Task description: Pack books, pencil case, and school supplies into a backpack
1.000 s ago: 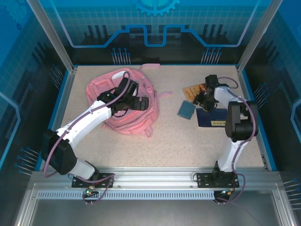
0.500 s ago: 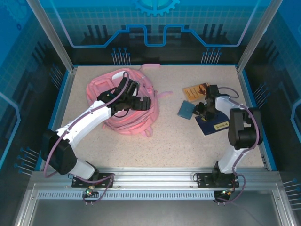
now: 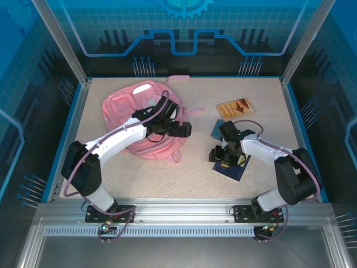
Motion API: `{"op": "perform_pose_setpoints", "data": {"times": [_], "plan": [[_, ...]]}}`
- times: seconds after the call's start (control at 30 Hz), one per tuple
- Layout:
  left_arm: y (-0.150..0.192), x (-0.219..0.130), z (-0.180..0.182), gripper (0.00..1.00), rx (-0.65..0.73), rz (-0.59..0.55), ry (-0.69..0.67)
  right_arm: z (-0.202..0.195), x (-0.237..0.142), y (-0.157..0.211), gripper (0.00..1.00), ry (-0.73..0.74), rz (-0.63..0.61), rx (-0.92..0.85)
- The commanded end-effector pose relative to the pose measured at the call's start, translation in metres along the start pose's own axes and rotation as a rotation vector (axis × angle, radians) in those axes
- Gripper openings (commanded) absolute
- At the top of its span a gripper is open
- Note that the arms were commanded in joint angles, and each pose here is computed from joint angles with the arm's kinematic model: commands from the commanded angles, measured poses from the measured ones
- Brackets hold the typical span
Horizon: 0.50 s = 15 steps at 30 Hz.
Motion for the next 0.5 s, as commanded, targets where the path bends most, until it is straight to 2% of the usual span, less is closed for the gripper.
{"op": "perform_pose_setpoints", "data": {"times": [0.0, 0.07, 0.17, 0.33, 0.47], "plan": [[-0.01, 0.007, -0.023, 0.99, 0.003, -0.007, 0.087, -0.011, -0.036, -0.002, 0.61, 0.046, -0.112, 0.04], [-0.007, 0.016, -0.036, 0.99, 0.01, 0.008, 0.122, -0.02, -0.052, -0.007, 0.66, 0.071, -0.179, 0.07], [-0.003, 0.03, -0.054, 0.99, 0.014, 0.037, 0.174, -0.042, -0.064, -0.015, 0.67, 0.113, -0.245, 0.137], [0.005, 0.053, -0.082, 0.97, 0.005, 0.088, 0.234, -0.078, -0.068, -0.026, 0.68, 0.125, -0.263, 0.258], [0.009, 0.072, -0.1, 0.92, -0.012, 0.123, 0.261, -0.096, -0.059, -0.034, 0.66, 0.119, -0.246, 0.314]]}}
Point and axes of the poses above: each hand's point on the last joint's axis, 136 mm out from that joint toward the fingers, its own x axis out along the fingers, its own z axis along the line the jaws close on, y = z × x, the point moved 7 cm from there along -x, back along the fingers, and after that the axes turned 13 degrees about x, right-handed, at the moved point
